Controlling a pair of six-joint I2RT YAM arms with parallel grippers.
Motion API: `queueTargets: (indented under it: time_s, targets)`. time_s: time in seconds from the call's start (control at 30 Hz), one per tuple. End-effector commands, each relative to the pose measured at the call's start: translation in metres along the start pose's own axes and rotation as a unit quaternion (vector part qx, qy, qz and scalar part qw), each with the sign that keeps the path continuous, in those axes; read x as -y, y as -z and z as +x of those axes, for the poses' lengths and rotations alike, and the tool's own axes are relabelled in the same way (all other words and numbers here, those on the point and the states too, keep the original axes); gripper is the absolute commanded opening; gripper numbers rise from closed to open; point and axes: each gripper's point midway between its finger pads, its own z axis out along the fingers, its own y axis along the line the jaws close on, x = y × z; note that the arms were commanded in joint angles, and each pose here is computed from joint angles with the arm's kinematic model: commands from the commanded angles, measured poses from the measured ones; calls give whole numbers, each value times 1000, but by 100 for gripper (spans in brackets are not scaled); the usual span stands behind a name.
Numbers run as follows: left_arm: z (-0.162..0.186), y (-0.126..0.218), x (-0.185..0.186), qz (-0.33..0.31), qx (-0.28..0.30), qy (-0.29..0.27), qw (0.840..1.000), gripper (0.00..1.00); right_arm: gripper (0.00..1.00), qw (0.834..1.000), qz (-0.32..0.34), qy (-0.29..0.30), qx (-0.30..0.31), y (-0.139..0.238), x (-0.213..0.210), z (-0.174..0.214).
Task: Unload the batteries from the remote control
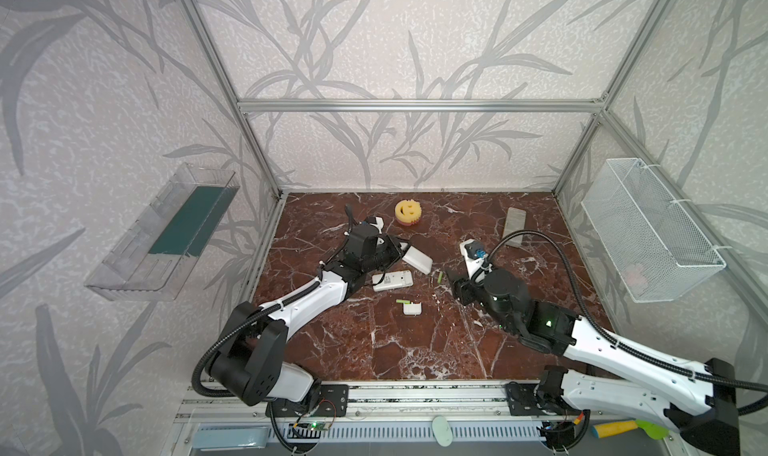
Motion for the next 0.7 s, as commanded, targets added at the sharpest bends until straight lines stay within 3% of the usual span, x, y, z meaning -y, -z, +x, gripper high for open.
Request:
queueTargets:
  time_s: [0.0,0.17,0.37,0.67]
  targets:
    - [-2,-1,38,109,0,-35,993,0,71,988,-46,-137,-60,-5,-7,22]
    - [4,1,52,167,-9,-43,985,0,71,976,-53,-198,-72,-19,-2,20]
    - [10,9,71,240,-20,-54,969,0,71,946,-80,-304,-80,-39,4,21]
    - [17,4,76,272,-49,-40,960,0,69,938,-92,-324,-80,-47,1,24]
